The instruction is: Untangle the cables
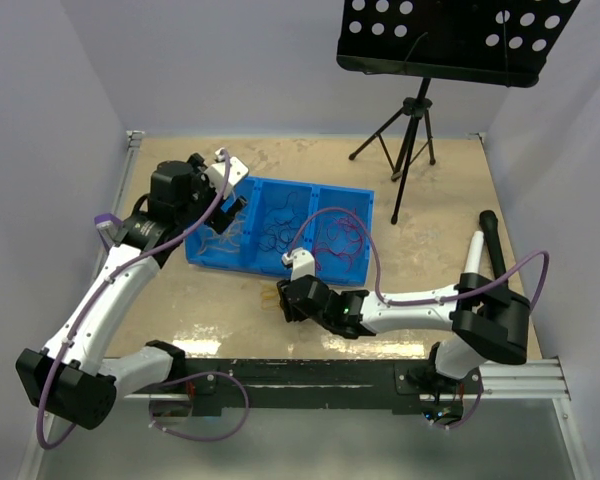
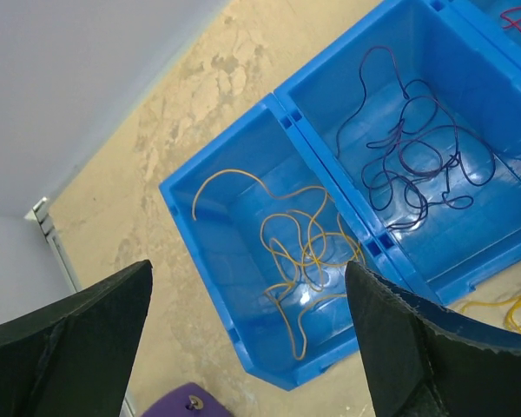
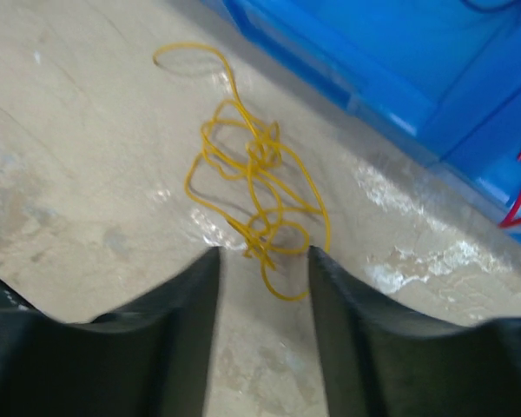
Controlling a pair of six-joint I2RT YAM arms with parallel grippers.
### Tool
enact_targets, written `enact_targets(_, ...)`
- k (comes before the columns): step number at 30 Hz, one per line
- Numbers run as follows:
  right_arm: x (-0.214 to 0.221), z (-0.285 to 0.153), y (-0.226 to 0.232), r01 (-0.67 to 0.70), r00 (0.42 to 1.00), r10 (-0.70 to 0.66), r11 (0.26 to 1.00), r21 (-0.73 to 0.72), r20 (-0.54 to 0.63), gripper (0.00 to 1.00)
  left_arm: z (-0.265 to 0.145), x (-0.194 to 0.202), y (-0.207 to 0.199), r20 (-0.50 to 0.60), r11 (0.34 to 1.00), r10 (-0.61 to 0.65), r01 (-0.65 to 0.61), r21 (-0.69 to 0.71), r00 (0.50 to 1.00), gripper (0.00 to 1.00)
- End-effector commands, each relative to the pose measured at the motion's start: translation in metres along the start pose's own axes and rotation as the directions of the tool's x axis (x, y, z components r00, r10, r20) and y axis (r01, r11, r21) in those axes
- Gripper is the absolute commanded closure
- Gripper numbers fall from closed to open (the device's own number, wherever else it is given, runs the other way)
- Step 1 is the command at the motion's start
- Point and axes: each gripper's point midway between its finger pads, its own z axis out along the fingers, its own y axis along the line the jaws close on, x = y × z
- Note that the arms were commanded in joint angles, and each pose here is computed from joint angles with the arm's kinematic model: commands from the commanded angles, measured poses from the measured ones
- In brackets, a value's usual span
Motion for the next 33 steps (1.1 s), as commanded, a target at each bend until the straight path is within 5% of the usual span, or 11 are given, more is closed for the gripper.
enact_targets(1, -0.046, -0.004, 0.016, -0.032, 0.990, 0.034, 0.999, -0.019, 0.140, 0.59, -0.008, -0.012, 0.013, -0.001, 0.997, -0.061, 0.061, -0.049, 0.998, 0.03)
enact_targets(5, -0.038, 0.001, 0.017, -0.021, 0.992, 0.025, 0.999, -0.028, 0.122, 0.62, -0.012, -0.022, 0.020, 0.029, 0.994, -0.079, 0.081, -0.072, 0.996, 0.03)
enact_targets(12, -0.024, 0.017, 0.016, 0.008, 0.997, -0.008, 1.000, -0.003, 0.082, 0.50, -0.019, -0.037, 0.023, 0.069, 0.992, -0.098, 0.103, -0.071, 0.993, 0.02)
enact_targets(14, -0.025, 0.020, 0.016, 0.018, 0.996, -0.018, 1.000, 0.005, 0.082, 0.55, -0.020, -0.039, 0.025, 0.077, 0.992, -0.093, 0.098, -0.076, 0.993, 0.02)
enact_targets(17, -0.034, 0.019, 0.018, 0.020, 0.994, -0.021, 1.000, 0.010, 0.103, 0.76, -0.023, -0.041, 0.027, 0.083, 0.992, -0.087, 0.094, -0.086, 0.993, 0.03)
enact_targets(20, -0.060, 0.005, 0.023, 0.020, 0.988, -0.020, 1.000, 0.003, 0.154, 1.00, -0.025, -0.041, 0.032, 0.080, 0.990, -0.088, 0.096, -0.108, 0.993, 0.04)
enact_targets(27, -0.168, -0.089, 0.049, 0.049, 0.932, 0.001, 0.990, -0.129, 0.364, 1.00, -0.042, -0.046, 0.058, 0.127, 0.960, -0.106, 0.135, -0.244, 0.986, 0.04)
enact_targets(33, -0.223, -0.144, 0.053, 0.097, 0.883, -0.016, 0.984, -0.149, 0.470, 1.00, -0.077, -0.065, 0.105, 0.270, 0.865, -0.189, 0.290, -0.410, 0.944, 0.00)
